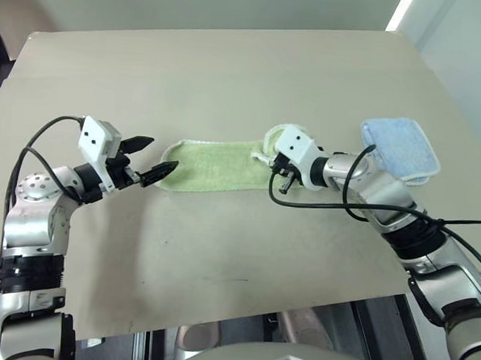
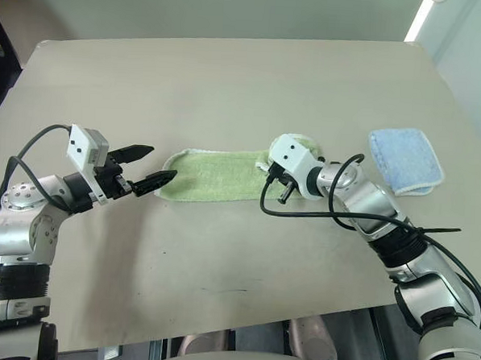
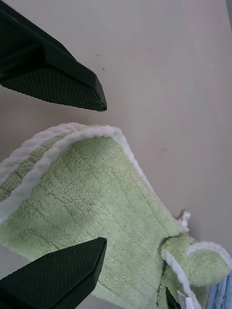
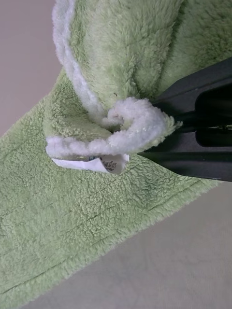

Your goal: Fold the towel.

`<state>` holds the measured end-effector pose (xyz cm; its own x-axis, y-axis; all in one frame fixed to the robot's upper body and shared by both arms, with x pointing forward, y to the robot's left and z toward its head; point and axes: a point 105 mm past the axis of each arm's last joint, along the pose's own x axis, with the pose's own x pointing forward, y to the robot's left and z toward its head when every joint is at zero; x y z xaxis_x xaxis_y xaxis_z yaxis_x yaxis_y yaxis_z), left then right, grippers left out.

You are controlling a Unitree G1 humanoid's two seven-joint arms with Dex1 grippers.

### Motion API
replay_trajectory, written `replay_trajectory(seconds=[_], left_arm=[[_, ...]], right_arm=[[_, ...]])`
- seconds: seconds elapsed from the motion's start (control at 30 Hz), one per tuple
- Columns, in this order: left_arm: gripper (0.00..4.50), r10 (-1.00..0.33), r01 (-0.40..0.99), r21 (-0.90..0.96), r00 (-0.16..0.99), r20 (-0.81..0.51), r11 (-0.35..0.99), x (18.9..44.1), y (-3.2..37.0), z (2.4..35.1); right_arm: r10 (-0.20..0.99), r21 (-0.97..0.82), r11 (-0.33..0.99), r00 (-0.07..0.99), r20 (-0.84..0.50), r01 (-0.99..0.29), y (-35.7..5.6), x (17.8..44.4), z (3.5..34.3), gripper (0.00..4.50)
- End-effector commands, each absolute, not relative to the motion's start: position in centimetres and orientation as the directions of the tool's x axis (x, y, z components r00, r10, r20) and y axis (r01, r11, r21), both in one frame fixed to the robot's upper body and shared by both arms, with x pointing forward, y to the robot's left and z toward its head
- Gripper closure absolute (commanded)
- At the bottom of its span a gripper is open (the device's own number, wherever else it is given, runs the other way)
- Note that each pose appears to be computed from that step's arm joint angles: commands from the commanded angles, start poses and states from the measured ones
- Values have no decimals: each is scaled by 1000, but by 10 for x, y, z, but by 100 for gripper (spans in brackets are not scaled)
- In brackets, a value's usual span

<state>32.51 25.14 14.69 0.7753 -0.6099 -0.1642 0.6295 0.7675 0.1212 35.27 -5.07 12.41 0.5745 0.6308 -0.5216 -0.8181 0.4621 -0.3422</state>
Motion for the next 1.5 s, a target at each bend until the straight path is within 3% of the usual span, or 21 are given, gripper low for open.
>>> replay_trajectory(seconds=[0.03, 0.13, 0.47, 0.67, 0.77, 0.83, 0.9, 1.2, 1.37, 1.5], left_arm=[[0, -619, 631, 149, 776, -123, 762, 324, 250, 161], [0, -621, 633, 148, 775, -123, 760, 325, 249, 161], [0, -627, 638, 137, 770, -119, 757, 324, 245, 160], [0, -630, 641, 123, 768, -118, 758, 321, 242, 157], [0, -630, 641, 114, 768, -116, 759, 319, 240, 156], [0, -632, 642, 105, 767, -112, 760, 318, 239, 155], [0, -635, 643, 89, 766, -103, 761, 317, 237, 155], [0, -615, 619, 19, 782, -98, 785, 305, 237, 146], [0, -593, 591, -54, 799, -97, 805, 289, 239, 137], [0, -563, 550, -131, 822, -93, 825, 275, 239, 130]], right_arm=[[650, -364, 478, 601, -465, -799, -50, 358, 143, 428], [661, -344, 489, 598, -454, -802, -51, 357, 146, 353], [759, -289, 486, 563, -328, -824, -54, 337, 177, 8], [849, -171, 451, 481, -222, -876, -60, 314, 202, 8], [796, -170, 543, 568, -207, -823, -74, 330, 203, 8], [705, -185, 645, 671, -229, -741, -91, 353, 196, 45], [672, -207, 671, 702, -235, -712, -99, 365, 188, 104], [693, -258, 647, 694, -195, -718, -86, 386, 171, 439], [715, -253, 622, 669, -202, -741, -76, 388, 157, 445], [681, -254, 594, 645, -345, -763, -76, 390, 113, 445]])
